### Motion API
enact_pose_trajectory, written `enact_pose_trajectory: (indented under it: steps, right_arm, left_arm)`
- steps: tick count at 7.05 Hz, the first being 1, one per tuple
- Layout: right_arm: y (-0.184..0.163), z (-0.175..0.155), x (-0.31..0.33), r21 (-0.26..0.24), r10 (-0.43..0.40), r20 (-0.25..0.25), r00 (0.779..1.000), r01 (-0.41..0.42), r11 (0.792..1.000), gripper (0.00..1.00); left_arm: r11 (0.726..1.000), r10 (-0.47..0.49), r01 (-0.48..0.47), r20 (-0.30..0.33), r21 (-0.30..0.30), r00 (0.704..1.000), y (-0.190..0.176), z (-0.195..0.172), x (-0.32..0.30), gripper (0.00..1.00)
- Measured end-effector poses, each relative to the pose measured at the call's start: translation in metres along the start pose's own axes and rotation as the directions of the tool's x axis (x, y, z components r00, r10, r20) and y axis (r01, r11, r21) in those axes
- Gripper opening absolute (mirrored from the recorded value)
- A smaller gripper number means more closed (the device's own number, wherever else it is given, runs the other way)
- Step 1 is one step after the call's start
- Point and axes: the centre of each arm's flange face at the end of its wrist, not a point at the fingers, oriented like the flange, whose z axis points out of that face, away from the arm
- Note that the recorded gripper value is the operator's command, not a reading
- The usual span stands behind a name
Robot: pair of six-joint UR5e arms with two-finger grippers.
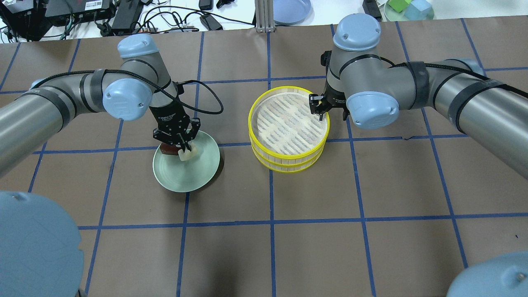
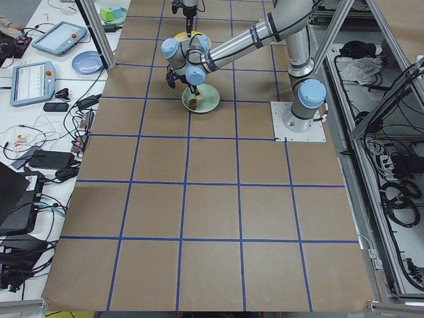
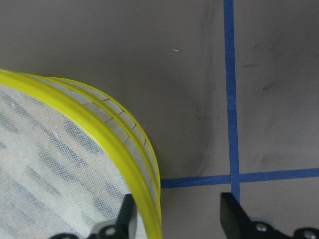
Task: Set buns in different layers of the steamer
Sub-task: 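Lift the white bun with the left gripper while the right lifts the top tier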
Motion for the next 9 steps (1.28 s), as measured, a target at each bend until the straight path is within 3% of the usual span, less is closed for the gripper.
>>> enact_pose_trajectory:
  steps: [3, 5, 7, 9]
  right_arm:
    - [0.000, -0.004, 0.001, 0.001, 0.002, -0.009, 1.000, -0.002, 1.000, 0.02]
    - [0.001, -0.033, 0.015, -0.009, 0.015, -0.006, 1.000, -0.015, 1.000, 0.00]
    - [-0.008, -0.051, 0.073, -0.066, 0.006, -0.011, 1.000, -0.006, 0.998, 0.00]
    - [-0.018, -0.049, 0.154, -0.112, -0.018, -0.003, 1.000, 0.017, 0.994, 0.00]
  left_arm:
    - [0.990, -0.066, 0.072, -0.057, 0.121, 0.996, 0.020, -0.076, 0.015, 0.00]
    - [0.983, -0.061, 0.079, -0.111, 0.166, 0.992, 0.037, -0.109, 0.019, 0.00]
    - [0.978, -0.073, 0.100, -0.149, 0.182, 0.986, 0.055, -0.130, 0.022, 0.00]
    - [0.973, -0.134, 0.169, -0.210, 0.159, 0.968, 0.067, -0.129, 0.046, 0.00]
